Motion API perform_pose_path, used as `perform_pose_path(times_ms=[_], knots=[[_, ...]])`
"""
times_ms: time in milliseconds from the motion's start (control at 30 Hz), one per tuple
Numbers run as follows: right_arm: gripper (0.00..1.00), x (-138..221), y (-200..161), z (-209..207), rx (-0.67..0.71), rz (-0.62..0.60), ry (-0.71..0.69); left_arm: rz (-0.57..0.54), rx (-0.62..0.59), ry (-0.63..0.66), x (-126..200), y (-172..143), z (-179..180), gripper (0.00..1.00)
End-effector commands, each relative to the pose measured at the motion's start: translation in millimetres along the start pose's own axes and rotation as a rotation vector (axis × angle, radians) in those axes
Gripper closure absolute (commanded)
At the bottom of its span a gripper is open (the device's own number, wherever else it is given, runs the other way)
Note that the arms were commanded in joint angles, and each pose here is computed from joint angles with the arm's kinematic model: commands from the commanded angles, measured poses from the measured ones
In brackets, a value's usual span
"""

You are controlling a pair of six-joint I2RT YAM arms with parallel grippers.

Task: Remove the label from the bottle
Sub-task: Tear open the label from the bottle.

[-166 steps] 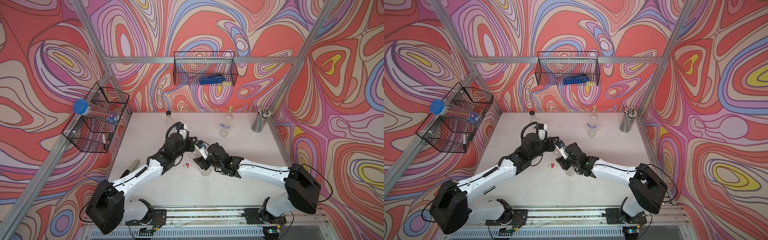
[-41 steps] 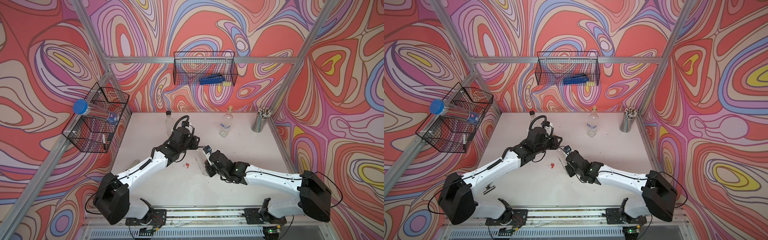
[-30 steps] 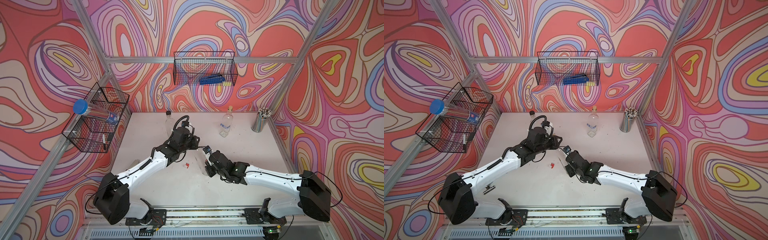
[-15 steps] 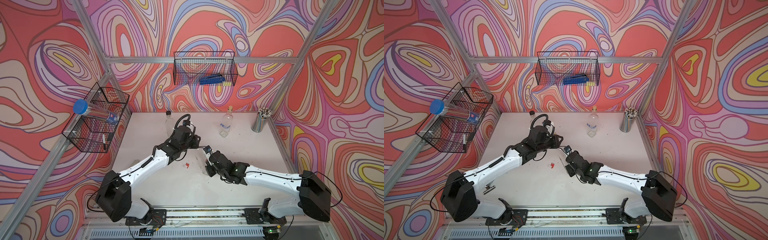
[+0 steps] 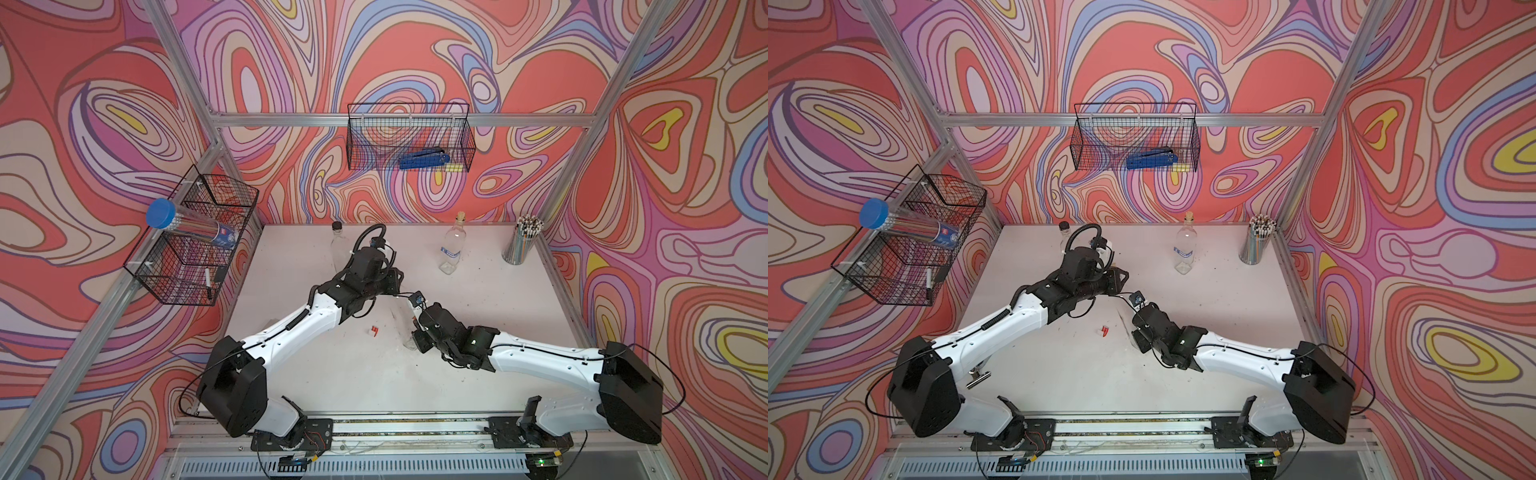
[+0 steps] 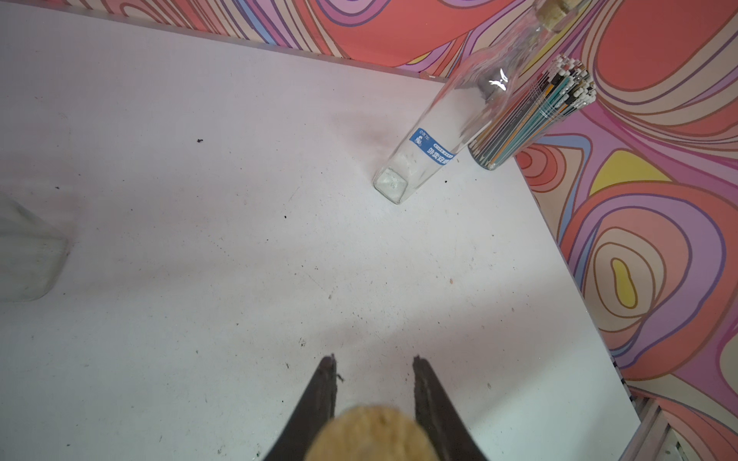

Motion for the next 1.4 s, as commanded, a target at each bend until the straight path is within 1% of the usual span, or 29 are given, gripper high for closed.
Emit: perform_pose_path(times_ms=[0,1367], knots=[[1.0,3.1,-1.2,-5.4,-0.006,-0.019,-0.031,0.122,-0.07,0.103,-7.2,-21.9,18.1,1.0],[1.0,2.4,-5.6,-13.2,-0.024,-0.013,-0.052,0.131,-0.091,0.118,-4.9,-25.8,22.0,1.0]])
Point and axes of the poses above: each gripper's point midway between its finger pads, its own x axis back along the fingers, its own z axis along the line the jaws close on, y = z × x, the point moved 7 cm from there along x, back along the fingers, and after that the axes turned 5 degrees about x, right-handed, at the moved point
